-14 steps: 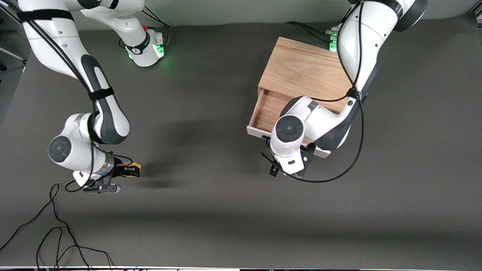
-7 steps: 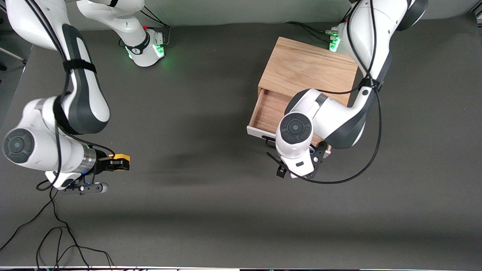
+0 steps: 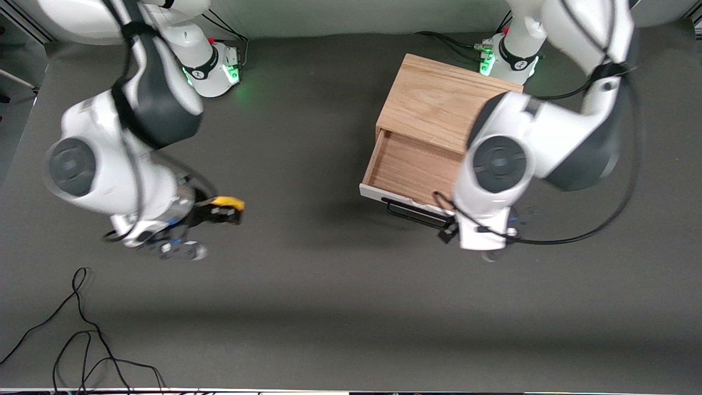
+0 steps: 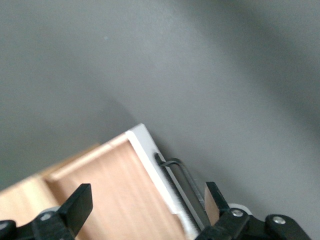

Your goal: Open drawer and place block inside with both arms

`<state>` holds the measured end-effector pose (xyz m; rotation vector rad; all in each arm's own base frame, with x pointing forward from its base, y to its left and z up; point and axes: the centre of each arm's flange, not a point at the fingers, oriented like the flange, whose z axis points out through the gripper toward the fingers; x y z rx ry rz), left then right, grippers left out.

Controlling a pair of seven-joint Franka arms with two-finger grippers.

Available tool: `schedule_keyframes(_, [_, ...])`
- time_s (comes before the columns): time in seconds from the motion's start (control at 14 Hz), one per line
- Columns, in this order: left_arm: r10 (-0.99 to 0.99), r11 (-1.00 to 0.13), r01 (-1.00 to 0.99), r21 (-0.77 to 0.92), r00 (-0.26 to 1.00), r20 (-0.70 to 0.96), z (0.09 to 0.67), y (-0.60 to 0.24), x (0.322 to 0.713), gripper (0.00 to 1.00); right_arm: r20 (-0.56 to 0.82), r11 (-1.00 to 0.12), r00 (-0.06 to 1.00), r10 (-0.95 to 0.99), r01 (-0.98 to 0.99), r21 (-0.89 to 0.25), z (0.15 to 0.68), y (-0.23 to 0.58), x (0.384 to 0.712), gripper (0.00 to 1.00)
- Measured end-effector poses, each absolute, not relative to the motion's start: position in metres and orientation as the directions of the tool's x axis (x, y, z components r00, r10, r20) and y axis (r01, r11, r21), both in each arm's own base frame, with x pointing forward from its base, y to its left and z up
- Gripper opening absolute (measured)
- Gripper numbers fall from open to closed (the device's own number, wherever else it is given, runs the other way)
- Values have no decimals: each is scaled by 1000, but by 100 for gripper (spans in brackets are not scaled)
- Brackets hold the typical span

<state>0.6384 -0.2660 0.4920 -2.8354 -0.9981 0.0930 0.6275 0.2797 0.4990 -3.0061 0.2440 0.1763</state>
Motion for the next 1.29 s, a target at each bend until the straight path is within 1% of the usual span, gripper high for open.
schedule_keyframes(0.14, [559, -826, 550, -127, 828, -51, 516, -212, 642, 100, -119, -976, 977, -176, -189, -112, 501, 345, 603, 55])
schedule_keyframes(0.36, [461, -886, 452, -99, 881, -107, 544, -131, 635, 100, -78, -967, 977, -197, -207, -152, 499, 434, 574, 55])
schedule_keyframes(0.5, [391, -920, 384, -75, 908, -149, 560, -79, 627, 100, -57, -955, 974, -220, -227, -189, 490, 487, 556, 55])
schedule_keyframes(0.71, [303, -953, 301, -39, 937, -172, 574, -18, 616, 100, -31, -948, 979, -201, -203, -245, 468, 544, 532, 55])
schedule_keyframes(0.93, [234, -972, 234, -21, 955, -184, 575, 15, 603, 100, -27, -954, 985, -172, -174, -244, 435, 583, 507, 55])
schedule_keyframes(1.07, [217, -976, 217, -22, 961, -173, 574, 17, 595, 100, -27, -952, 981, -193, -194, -237, 405, 605, 493, 55])
schedule_keyframes(1.29, [205, -979, 202, -30, 969, -141, 573, 6, 582, 100, -36, -954, 974, -225, -228, -195, 345, 627, 477, 55])
